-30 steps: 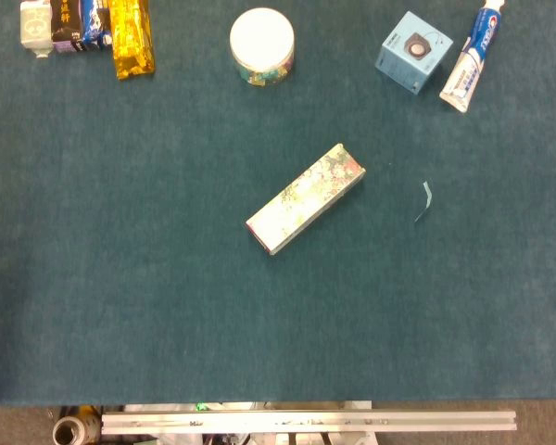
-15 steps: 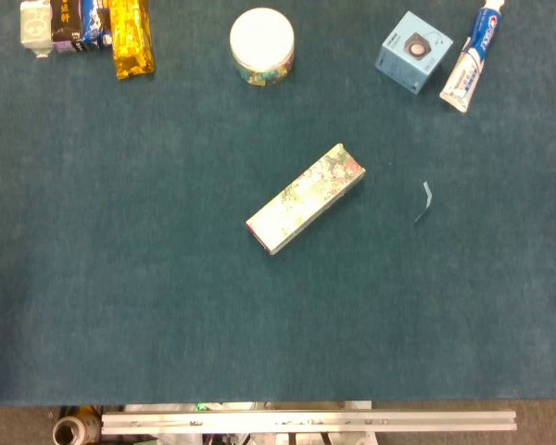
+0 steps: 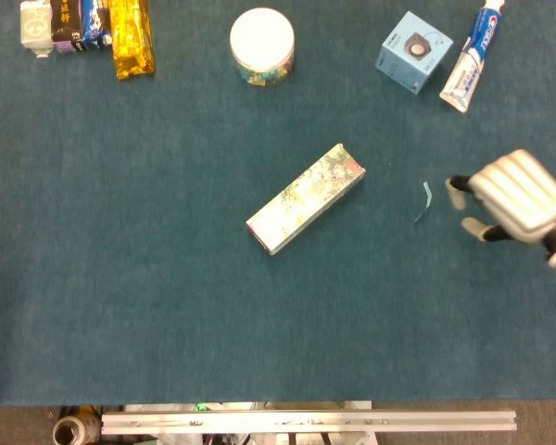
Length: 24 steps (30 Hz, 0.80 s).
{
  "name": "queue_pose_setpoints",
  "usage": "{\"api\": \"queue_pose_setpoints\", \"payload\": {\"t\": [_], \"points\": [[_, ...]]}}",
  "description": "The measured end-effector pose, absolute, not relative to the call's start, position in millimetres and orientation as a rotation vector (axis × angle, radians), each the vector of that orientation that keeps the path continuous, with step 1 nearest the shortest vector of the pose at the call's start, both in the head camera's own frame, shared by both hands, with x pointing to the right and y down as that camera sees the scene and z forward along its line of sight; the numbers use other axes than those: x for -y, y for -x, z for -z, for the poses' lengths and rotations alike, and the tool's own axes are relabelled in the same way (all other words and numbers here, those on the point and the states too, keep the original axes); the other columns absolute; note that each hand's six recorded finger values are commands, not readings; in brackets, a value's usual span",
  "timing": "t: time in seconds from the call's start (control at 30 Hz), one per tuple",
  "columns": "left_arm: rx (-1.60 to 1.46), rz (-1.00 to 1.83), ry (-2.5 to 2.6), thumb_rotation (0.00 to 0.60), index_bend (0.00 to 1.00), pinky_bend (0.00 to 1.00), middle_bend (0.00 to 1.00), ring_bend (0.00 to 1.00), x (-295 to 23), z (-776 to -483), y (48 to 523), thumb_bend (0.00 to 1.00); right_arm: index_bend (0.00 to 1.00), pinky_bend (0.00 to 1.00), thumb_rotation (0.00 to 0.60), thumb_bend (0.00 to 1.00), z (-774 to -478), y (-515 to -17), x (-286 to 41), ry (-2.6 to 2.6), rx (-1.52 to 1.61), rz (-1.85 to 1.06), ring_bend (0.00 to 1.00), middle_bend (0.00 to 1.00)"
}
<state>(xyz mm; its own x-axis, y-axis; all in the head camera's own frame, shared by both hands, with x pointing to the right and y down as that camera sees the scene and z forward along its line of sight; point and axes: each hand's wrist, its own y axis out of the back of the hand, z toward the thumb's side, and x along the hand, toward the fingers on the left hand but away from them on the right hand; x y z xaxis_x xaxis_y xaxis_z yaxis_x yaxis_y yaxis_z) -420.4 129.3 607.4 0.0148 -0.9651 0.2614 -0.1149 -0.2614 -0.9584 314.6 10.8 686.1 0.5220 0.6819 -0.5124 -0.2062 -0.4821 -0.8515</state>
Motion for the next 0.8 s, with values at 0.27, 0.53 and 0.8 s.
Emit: {"api": "queue_pose_setpoints", "payload": {"t": [0.27,0.53,0.8], "points": [[-1.160,1.360,1.494,0.600,0.25,0.31,0.31,0.31,-131.2,-609.5,422.8,0.21,0.57,1.00,0.600,0.22,-722.4,-291.8,-7.6,1.759,0.301,-1.118,1.00,1.00],[-1.156,1.359,1.502,0.600,0.25,0.31,0.31,0.31,-129.8,-612.5,421.3,0.21,0.57,1.00,0.600,0.22,-746.4,-290.3,-3.9,1.734,0.245,-1.157,1.00,1.00],[-1.156,1.371,1.501,0.600,0.25,0.31,0.31,0.31,-131.0,-613.9,424.1,0.21,0.57,1.00,0.600,0.22,-759.5,-289.6,-4.2,1.720,0.221,-1.182,1.00,1.00]]}}
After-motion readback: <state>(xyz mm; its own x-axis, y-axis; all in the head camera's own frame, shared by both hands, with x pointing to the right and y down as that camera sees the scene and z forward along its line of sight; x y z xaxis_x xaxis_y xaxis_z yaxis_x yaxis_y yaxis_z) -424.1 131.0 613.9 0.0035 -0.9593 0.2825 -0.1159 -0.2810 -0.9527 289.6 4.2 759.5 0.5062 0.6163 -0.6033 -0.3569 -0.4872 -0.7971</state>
